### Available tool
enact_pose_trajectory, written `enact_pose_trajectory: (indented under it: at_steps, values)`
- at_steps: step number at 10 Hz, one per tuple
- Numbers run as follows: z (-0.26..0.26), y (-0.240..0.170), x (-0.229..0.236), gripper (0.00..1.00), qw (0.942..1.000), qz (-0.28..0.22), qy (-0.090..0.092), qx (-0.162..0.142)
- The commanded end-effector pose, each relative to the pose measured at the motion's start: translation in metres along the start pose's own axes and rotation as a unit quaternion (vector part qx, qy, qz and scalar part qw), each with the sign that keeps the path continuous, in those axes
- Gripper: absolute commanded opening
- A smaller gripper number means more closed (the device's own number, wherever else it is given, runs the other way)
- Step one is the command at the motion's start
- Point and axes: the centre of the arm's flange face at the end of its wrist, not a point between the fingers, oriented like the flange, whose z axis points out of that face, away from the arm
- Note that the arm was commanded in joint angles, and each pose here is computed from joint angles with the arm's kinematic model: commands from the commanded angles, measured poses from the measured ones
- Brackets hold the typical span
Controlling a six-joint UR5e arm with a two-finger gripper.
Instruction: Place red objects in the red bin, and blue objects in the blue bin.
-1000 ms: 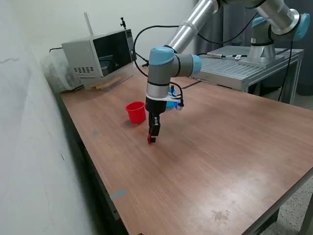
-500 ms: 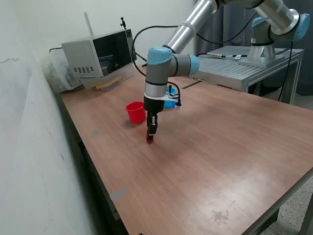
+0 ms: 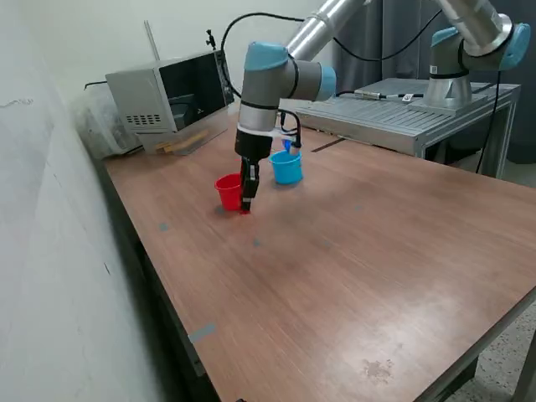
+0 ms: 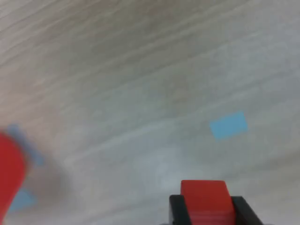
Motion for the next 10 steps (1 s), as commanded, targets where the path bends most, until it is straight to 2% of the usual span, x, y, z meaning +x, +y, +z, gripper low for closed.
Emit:
enact_pose_trajectory:
  at_steps: [1, 2, 3, 7, 10]
  values:
    - [-0.101, 0.012, -0.015, 0.0, 0.9988, -0.037, 0.011, -0.032]
    - [-0.12, 0.01, -0.027, 0.0, 0.9983, -0.046, 0.008, -0.034]
    - [-0.133, 0.02, -0.063, 0.0, 0.9987, -0.036, 0.0, -0.037]
    - [-0.119, 0.048, -0.167, 0.0, 0.9992, 0.009, -0.031, -0.024]
    - [-0.097, 0.048, -0.179, 0.0, 0.9993, 0.014, -0.034, -0.011]
